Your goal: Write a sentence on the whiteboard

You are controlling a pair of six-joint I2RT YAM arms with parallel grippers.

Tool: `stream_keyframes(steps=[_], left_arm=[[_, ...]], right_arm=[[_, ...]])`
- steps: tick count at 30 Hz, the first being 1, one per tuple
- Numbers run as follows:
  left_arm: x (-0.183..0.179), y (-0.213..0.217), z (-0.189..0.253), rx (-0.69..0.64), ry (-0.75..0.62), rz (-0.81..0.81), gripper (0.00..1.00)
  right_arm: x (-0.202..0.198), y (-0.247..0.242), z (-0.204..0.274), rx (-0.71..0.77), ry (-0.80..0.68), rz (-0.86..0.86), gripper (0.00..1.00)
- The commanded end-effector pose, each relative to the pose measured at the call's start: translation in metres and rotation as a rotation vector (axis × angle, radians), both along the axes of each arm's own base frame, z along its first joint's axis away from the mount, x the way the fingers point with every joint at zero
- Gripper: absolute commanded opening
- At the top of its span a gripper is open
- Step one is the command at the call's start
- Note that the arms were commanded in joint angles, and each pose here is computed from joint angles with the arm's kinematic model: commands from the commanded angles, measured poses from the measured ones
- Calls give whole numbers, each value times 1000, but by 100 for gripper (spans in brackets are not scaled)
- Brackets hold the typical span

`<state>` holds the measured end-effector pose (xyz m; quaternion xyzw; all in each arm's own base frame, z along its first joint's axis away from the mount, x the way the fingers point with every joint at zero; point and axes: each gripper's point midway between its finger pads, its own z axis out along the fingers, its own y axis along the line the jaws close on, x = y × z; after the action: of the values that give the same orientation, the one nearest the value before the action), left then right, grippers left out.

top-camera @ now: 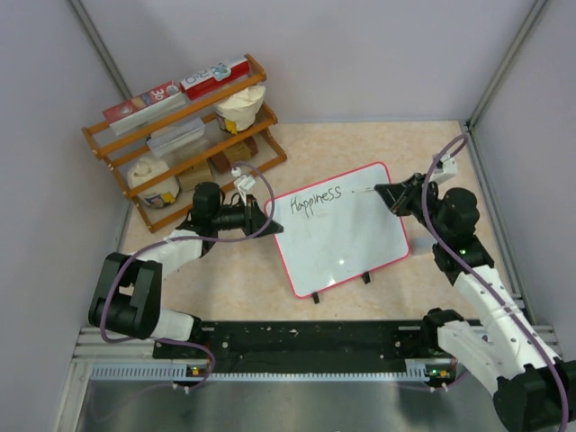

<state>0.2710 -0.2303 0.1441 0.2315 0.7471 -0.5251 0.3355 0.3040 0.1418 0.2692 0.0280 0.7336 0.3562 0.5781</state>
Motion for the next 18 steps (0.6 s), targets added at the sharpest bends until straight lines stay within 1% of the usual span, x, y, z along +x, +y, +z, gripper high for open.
stream_keyframes(steps=[1,7,18], left_arm=[[0,-1,-17,78,-90,-14,0],[0,-1,-20,80,-84,-15,0],[0,-1,-18,80,-95,-14,0]], right_arm=[[-1,-12,10,-68,-60,-38,0],[-4,-13,8,-110,-71,-25,0],[2,-14,9,-131,-81,-34,0]])
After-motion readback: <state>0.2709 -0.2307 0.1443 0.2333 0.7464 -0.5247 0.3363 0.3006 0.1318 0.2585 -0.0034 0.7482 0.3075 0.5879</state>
